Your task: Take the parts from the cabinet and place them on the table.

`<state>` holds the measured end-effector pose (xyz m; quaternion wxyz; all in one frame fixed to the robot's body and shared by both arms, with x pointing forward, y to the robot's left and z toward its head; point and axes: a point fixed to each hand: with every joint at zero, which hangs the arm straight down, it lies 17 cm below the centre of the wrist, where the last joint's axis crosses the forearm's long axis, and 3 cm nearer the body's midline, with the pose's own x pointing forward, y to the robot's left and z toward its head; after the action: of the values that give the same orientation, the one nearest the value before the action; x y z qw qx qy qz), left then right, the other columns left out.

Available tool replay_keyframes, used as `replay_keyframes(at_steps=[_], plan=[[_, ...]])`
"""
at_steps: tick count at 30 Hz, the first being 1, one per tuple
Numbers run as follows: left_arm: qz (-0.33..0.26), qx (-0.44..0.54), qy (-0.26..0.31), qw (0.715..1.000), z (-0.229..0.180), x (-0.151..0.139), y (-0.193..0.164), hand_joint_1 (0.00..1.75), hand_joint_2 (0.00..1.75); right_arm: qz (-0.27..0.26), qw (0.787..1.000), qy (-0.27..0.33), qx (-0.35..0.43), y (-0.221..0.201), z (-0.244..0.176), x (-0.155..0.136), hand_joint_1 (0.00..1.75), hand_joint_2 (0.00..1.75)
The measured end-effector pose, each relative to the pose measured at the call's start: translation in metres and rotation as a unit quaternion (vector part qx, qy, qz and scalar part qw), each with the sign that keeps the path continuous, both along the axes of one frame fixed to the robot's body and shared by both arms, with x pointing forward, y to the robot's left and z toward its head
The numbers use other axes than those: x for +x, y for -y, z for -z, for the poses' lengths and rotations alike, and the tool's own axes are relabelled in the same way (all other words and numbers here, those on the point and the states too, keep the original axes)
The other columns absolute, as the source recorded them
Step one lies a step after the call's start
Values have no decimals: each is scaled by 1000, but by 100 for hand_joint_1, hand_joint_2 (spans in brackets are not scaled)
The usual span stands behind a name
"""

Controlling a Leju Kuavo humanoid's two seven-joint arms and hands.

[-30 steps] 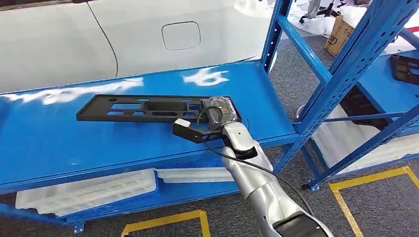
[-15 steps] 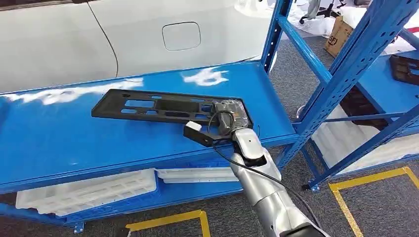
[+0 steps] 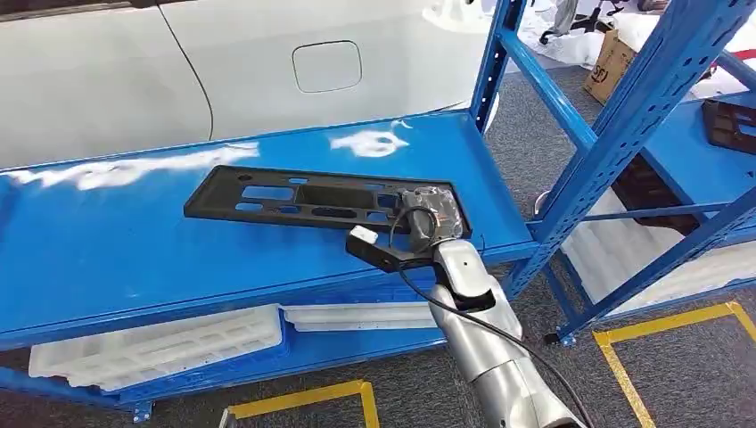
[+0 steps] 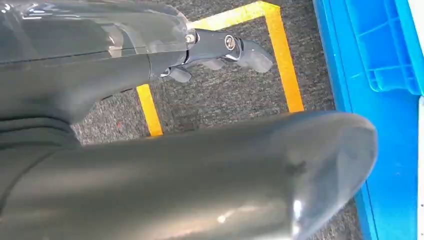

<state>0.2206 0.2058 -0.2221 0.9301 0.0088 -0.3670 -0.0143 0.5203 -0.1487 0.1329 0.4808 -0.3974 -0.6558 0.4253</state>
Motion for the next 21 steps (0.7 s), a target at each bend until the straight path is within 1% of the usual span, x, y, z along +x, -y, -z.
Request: replay_keyframes(at_steps=[9,13,15,21], plan=[[5,0,-1,1000,0,0,2,0,0,2,1000,10,-1,4,-2,-4,175,175],[39,38,-27,998,8,-9,-1,0,0,-14,1000,19,2,-1,-10,-8,175,175],[53,51,-38,997,11,-12,-1,0,0,-24,999,24,7,-5,-20,-9,175,175],[81,71,-54,993,16,-24,0,0,0,-54,997,62,15,-19,-66,-12,175,175]])
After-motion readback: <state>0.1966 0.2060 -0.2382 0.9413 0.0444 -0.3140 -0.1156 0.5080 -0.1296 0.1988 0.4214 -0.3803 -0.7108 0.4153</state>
